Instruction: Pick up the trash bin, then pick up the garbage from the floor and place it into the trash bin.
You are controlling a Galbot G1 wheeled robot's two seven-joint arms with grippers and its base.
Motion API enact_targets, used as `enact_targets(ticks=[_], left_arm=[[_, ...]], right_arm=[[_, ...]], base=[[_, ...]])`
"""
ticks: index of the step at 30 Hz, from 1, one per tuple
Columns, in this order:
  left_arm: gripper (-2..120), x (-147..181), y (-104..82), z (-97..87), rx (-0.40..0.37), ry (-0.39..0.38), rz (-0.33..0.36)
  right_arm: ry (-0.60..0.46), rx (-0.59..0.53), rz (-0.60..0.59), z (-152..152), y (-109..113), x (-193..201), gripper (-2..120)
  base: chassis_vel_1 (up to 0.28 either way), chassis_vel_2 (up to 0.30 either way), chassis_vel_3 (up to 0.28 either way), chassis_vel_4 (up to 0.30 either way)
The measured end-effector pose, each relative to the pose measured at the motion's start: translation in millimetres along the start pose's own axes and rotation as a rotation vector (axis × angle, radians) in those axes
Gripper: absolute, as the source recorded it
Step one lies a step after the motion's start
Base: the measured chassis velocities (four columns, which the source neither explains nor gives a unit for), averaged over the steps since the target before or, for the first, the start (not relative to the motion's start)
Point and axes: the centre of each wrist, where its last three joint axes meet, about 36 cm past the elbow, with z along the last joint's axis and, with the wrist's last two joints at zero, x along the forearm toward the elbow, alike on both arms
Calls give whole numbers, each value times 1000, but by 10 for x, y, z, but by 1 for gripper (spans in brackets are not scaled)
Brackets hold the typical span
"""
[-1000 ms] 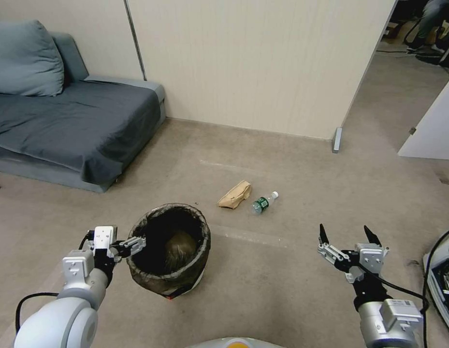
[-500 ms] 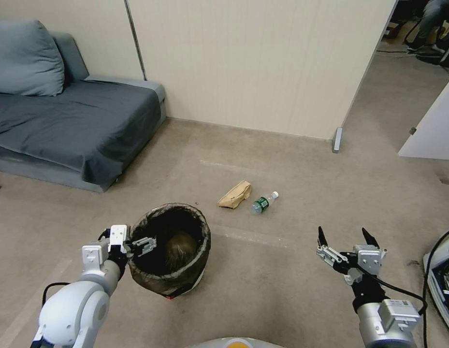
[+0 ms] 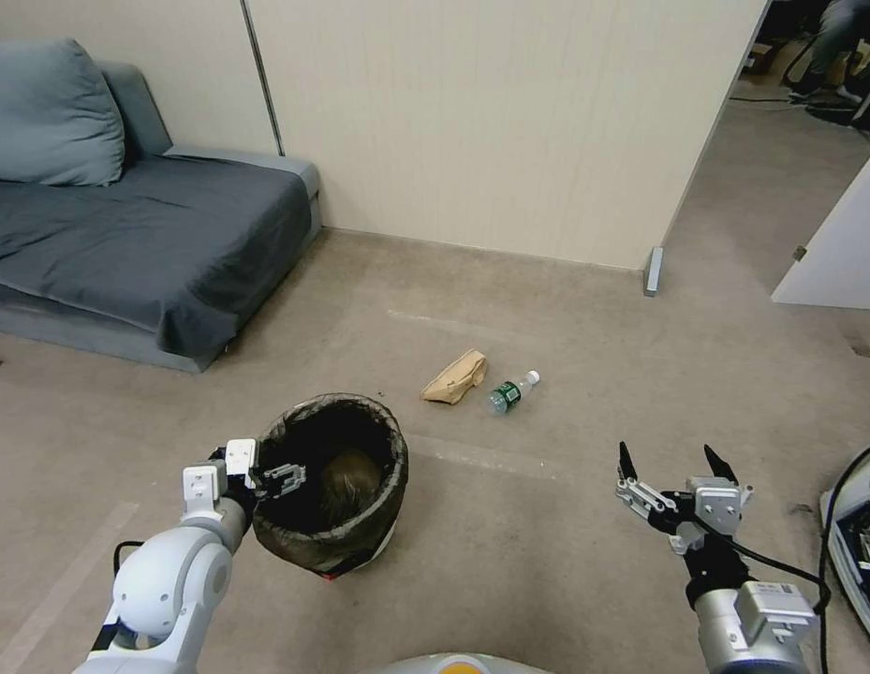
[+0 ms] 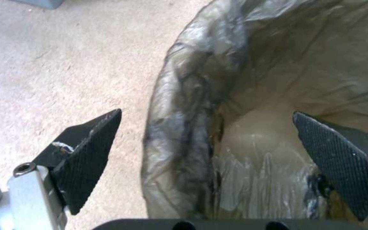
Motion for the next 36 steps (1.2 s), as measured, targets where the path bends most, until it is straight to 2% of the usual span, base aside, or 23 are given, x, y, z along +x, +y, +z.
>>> enact_targets(ticks=[10, 16, 19, 23, 27, 30, 31, 32, 35, 36], left_arm=[[100, -60, 107, -31, 9, 5, -34], [100, -115, 97, -24, 10, 23, -32], [88, -160, 83, -8, 6, 39, -55], [80, -181, 72, -1, 6, 43, -58], [60, -234, 70, 30, 6, 56, -62], [53, -245, 68, 34, 6, 58, -61], [45, -250, 63, 34, 5, 58, -58], [45, -250, 63, 34, 5, 58, -58], [32, -257, 51, 28, 3, 57, -51], [32, -257, 51, 28, 3, 57, -51]], right_arm=[[7, -3, 7, 23, 2, -16, 100], [11, -4, 10, 35, 3, -20, 100], [14, -4, 17, 46, 1, -24, 100], [14, -5, 19, 47, 1, -26, 100], [15, -5, 19, 53, 2, -31, 100], [16, -6, 19, 57, 2, -34, 100], [16, -5, 19, 60, 2, -36, 100], [16, -5, 19, 60, 2, -36, 100], [18, -4, 19, 68, 3, -40, 100], [18, -4, 19, 68, 3, -40, 100]], base=[[0, 0, 0, 0], [0, 0, 0, 0], [0, 0, 0, 0], [0, 0, 0, 0], [0, 0, 0, 0], [0, 0, 0, 0], [0, 0, 0, 0], [0, 0, 0, 0], [0, 0, 0, 0], [0, 0, 0, 0]])
